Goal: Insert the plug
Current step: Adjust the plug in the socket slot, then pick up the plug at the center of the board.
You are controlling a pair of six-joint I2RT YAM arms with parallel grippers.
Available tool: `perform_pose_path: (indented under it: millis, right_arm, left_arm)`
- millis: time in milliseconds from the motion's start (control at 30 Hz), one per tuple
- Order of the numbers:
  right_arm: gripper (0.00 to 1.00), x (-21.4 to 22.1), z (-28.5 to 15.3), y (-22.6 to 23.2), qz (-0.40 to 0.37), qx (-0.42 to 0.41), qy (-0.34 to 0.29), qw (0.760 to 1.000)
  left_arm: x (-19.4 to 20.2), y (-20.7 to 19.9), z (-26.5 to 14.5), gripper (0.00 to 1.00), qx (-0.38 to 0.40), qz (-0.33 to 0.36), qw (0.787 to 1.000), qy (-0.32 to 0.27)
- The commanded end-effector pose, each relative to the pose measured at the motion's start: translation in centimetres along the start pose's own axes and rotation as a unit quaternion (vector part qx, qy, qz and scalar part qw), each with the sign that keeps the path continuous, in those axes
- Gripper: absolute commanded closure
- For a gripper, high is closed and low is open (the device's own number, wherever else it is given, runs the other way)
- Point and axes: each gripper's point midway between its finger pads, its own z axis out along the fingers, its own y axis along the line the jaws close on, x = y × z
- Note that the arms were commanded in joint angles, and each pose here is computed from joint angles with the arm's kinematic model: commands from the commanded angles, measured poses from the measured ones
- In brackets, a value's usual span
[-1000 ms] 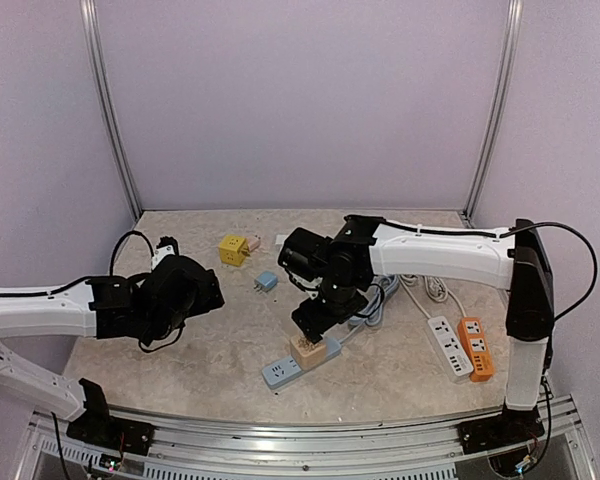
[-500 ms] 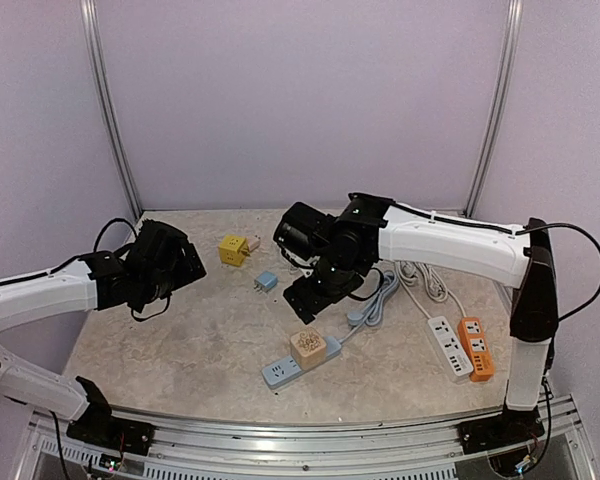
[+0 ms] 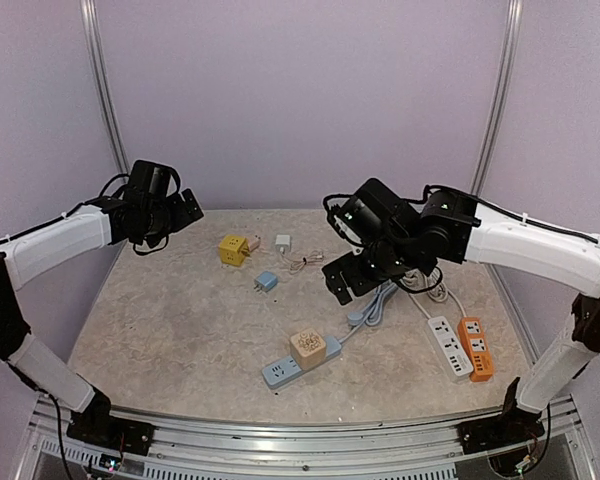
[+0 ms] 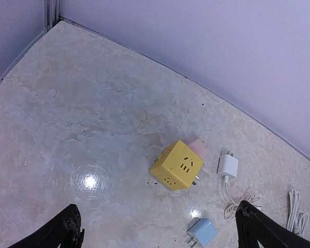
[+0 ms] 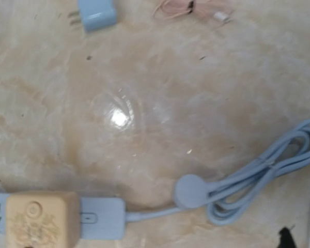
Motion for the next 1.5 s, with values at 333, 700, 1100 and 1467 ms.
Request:
perform_pose_path:
  millis: [333, 700, 1100, 1467]
  right_arm:
    - [0.0, 0.6, -1.7, -3.9, 0.024, 0.016, -0.06, 0.998]
    - [0.0, 1.8, -1.4, -3.7, 0.041, -0.027, -0.081, 0.996]
    - [0.0, 2.3, 0.2, -3.4, 0.028, -0.02, -0.052, 0.998]
    - [0.01, 2.9, 0.8, -3.3, 0.02, -0.016, -0.038, 0.999]
  left_arm:
    - [-2.9, -2.8, 6.2, 0.01, 0.037, 0.062, 0.996, 0.06]
    - [-3.4, -7.1, 10.4, 0.01, 0.14, 0.177, 0.971, 0.077]
    - [3.8, -5.0, 16.2, 0.01, 0.114, 0.199, 0.955, 0.189]
    - [9.3, -4.7, 15.7, 0.01, 0.097, 0.268, 0.929, 0.234]
